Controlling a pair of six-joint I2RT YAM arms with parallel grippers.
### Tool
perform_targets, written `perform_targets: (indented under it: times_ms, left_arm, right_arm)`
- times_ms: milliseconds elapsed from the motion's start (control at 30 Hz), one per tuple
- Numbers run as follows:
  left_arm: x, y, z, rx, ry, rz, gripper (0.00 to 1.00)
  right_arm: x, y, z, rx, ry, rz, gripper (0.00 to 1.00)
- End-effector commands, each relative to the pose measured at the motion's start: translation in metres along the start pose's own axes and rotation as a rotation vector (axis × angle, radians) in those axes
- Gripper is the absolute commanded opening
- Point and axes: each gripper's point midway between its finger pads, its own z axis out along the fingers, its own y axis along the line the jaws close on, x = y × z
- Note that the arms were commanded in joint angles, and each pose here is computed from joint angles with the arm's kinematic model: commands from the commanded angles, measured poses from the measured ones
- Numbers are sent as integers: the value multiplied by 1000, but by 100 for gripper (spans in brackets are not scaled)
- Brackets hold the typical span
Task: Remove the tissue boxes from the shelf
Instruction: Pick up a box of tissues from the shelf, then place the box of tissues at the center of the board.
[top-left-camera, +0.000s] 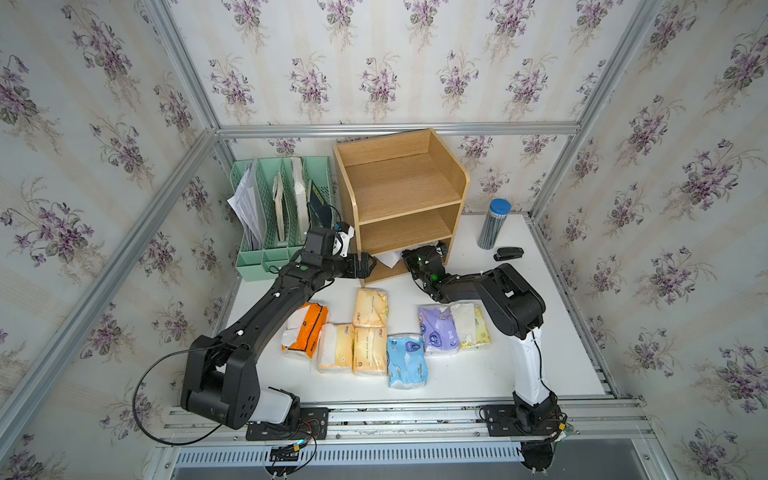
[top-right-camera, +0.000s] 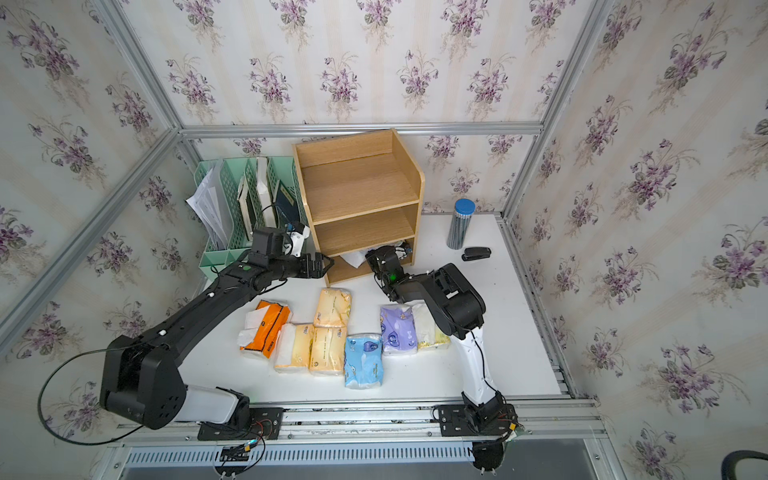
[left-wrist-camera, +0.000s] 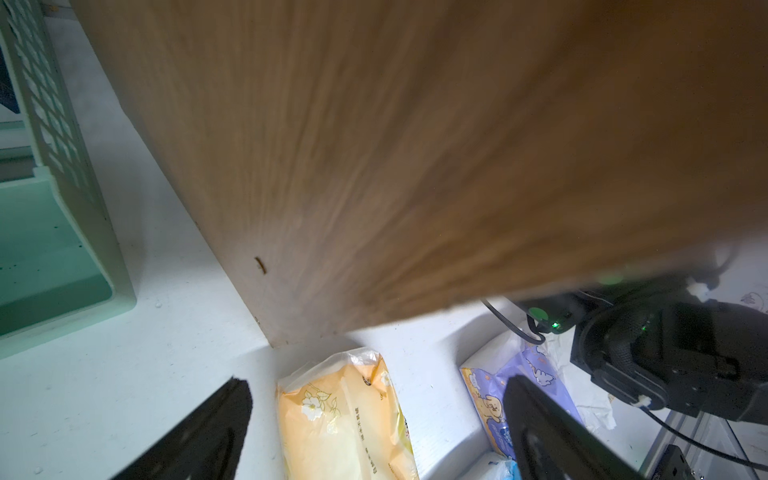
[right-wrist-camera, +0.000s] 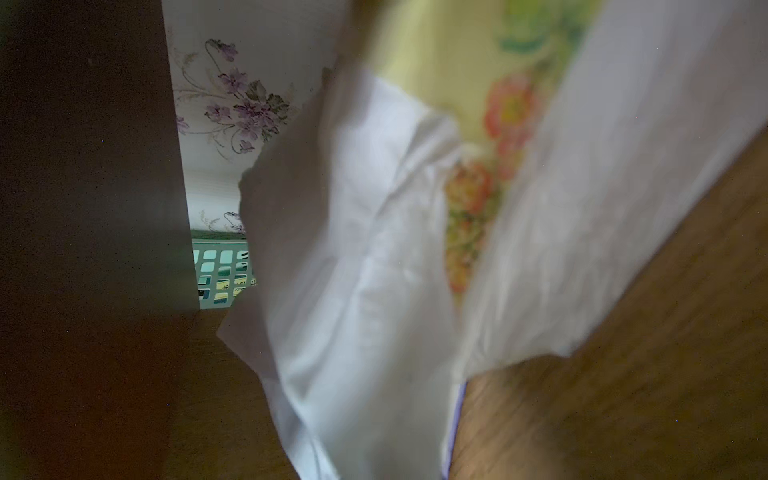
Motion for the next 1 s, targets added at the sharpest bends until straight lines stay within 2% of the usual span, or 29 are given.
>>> perform_targets:
  times_ms: [0,367,667,800,967]
  left_arm:
    - [-3,-5,-2,16,-6,27,99]
    - [-23,-18,-23,30,-61,34,99]
    - [-25,-20,-30,29,-71,17,99]
    - [-25,-22,-34,30,-76,17,99]
    - [-25,-24,-36,26,-78,19,99]
  right_arm:
    - [4,-12,-8,66,21,-37,2]
    - [29,-19,-47,71,111,-58,1]
    - [60,-35,-96,83,185,-88,2]
    - [66,-38,-122,93,204,-131,4]
    - [65,-33,-147,147,200,-249,12]
